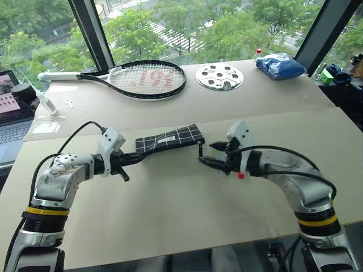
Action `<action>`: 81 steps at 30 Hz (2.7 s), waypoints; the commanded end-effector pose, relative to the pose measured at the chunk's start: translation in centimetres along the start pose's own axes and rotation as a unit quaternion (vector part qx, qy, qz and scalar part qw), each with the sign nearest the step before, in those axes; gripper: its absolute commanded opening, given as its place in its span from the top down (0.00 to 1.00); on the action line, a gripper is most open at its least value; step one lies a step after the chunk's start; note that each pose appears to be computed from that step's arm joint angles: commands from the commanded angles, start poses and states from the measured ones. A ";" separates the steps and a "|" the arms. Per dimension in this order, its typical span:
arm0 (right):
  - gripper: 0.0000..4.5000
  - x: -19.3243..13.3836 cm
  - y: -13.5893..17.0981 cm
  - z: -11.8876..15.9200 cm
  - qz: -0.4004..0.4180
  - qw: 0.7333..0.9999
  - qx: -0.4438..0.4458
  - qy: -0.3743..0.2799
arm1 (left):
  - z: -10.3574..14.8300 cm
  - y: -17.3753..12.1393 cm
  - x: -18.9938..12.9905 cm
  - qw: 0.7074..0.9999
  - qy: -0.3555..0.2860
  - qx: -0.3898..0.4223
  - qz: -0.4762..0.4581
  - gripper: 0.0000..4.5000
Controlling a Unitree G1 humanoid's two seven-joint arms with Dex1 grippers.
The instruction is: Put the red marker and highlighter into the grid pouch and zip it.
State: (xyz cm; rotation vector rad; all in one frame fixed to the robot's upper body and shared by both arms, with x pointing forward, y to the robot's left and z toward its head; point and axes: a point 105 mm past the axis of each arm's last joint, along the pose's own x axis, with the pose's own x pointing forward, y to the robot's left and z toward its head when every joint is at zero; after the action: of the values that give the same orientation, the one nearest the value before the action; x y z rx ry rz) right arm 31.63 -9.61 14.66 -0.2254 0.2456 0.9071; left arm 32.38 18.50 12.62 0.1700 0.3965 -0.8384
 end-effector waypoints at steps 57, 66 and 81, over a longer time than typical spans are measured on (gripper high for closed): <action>1.00 10.3 0.9 5.1 -0.052 0.995 -0.082 -0.010 | 2.6 0.5 3.9 0.997 -0.045 -0.001 0.059 1.00; 1.00 11.0 1.4 5.9 -0.052 0.991 -0.122 -0.009 | 2.9 -0.9 5.4 0.998 -0.048 -0.006 0.041 1.00; 1.00 11.5 3.5 5.8 0.008 0.988 -0.152 -0.001 | 2.8 -1.0 5.0 0.998 -0.044 -0.009 0.040 1.00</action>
State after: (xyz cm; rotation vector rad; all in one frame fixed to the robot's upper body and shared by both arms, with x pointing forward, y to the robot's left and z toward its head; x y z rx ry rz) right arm 37.83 0.68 15.34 -0.4818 0.1729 0.8781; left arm 35.50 13.81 11.94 0.1286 0.3556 -0.7497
